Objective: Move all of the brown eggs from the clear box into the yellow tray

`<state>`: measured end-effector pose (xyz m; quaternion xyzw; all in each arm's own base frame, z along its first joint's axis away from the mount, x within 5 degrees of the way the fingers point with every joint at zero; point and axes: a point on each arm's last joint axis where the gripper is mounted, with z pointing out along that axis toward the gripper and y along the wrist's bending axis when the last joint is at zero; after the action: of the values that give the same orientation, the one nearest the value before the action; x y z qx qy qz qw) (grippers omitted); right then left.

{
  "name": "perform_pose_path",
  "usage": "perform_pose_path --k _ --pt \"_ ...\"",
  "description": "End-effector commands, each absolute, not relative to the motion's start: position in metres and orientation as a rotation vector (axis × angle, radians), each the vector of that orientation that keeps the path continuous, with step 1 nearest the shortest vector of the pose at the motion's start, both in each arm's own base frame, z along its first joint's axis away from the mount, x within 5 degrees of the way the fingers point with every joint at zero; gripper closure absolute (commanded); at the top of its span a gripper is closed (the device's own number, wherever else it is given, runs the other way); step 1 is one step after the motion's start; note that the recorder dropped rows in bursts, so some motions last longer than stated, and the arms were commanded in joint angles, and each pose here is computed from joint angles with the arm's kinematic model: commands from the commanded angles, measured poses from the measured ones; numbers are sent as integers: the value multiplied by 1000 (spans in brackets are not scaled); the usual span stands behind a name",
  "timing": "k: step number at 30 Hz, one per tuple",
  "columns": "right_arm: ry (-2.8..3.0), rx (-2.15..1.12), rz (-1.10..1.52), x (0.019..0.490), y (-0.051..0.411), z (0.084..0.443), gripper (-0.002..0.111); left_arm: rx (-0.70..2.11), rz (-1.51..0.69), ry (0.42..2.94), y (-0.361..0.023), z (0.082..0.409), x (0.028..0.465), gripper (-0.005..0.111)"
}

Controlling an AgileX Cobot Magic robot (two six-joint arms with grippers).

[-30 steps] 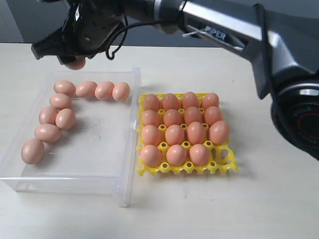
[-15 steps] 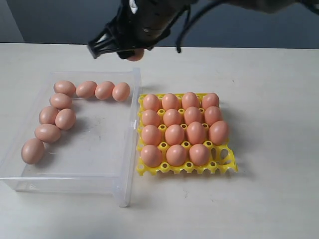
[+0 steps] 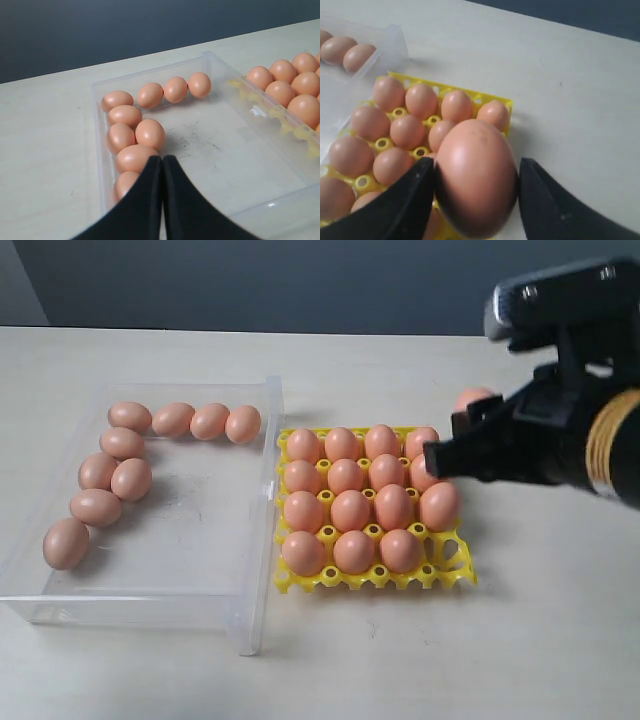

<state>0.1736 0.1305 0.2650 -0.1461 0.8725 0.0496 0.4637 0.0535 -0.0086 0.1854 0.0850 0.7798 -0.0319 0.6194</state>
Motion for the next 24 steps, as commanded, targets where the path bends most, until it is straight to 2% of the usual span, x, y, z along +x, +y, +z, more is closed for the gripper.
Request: perform_pose_path --k 1,6,10,15,24 --pt "2112 -315 278 160 125 227 109 193 -77 1783 -9 185 54 106" --pt "2123 -253 168 160 112 198 109 193 -77 1783 -9 185 54 106" --pt "2186 -308 204 160 122 189 109 193 -77 1783 -9 185 54 106" --pt "2306 -424 64 170 132 155 109 193 -77 1783 -9 185 54 106" --pt "2393 -370 495 169 169 177 109 193 -77 1783 -9 185 54 106"
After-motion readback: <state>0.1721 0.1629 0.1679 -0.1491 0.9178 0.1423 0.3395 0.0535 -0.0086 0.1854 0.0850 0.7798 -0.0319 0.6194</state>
